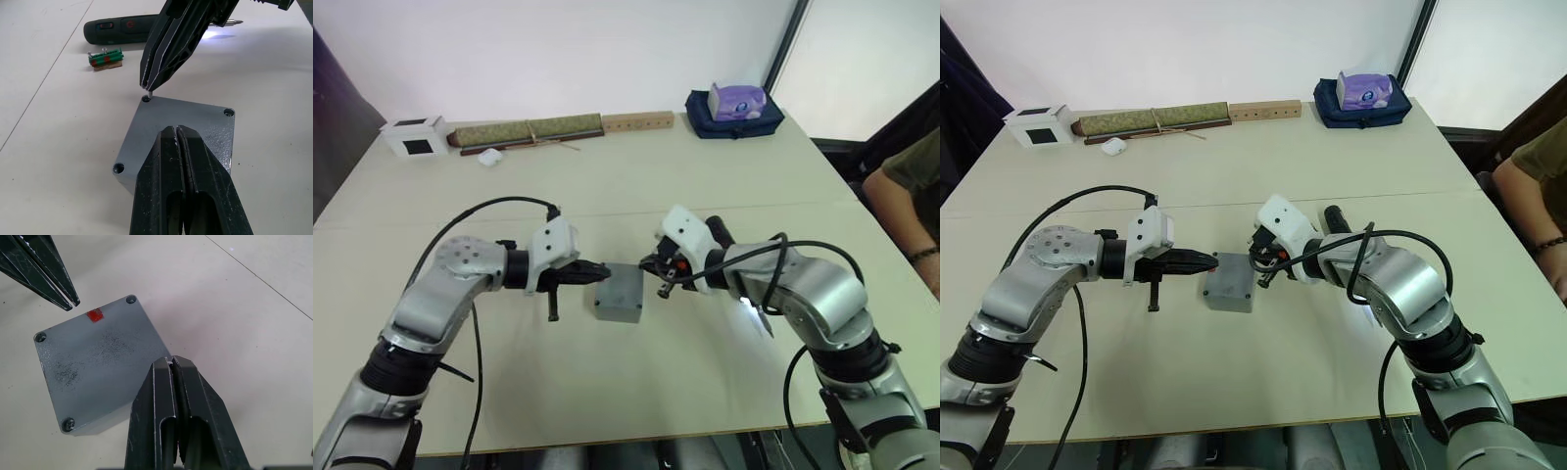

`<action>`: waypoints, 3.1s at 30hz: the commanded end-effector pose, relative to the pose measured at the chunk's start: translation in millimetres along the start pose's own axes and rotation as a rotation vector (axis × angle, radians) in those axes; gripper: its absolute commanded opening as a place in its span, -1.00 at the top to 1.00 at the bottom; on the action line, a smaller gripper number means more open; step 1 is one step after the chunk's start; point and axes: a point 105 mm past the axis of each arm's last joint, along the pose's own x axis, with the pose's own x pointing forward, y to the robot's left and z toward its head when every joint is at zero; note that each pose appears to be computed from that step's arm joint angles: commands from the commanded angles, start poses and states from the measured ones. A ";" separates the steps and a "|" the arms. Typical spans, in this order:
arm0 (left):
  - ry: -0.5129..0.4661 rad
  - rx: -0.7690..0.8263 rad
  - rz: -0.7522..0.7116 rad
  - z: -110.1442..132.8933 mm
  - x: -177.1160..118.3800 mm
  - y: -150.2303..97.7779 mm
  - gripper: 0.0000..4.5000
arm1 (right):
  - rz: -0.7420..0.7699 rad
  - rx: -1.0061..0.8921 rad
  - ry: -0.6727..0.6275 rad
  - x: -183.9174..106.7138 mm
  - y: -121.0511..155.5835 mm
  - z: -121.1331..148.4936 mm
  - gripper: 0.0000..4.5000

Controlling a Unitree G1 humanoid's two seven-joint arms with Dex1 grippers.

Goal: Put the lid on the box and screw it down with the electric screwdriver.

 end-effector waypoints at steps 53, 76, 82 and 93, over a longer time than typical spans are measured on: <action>-0.025 0.022 0.014 8.7 -0.2 -10.0 1.00 | 0.067 -0.047 0.014 4.1 -1.8 4.1 -0.40; -0.175 0.090 -0.103 42.7 18.1 -16.2 1.00 | -0.261 0.273 0.539 -85.3 -120.1 -47.2 -0.98; -0.183 0.095 -0.103 43.2 23.2 -16.7 1.00 | -0.236 0.362 0.611 -75.0 -123.2 -64.8 -0.98; -0.197 0.098 -0.067 42.7 24.0 -15.7 1.00 | -0.235 0.409 0.708 -54.6 -121.8 -85.3 -0.98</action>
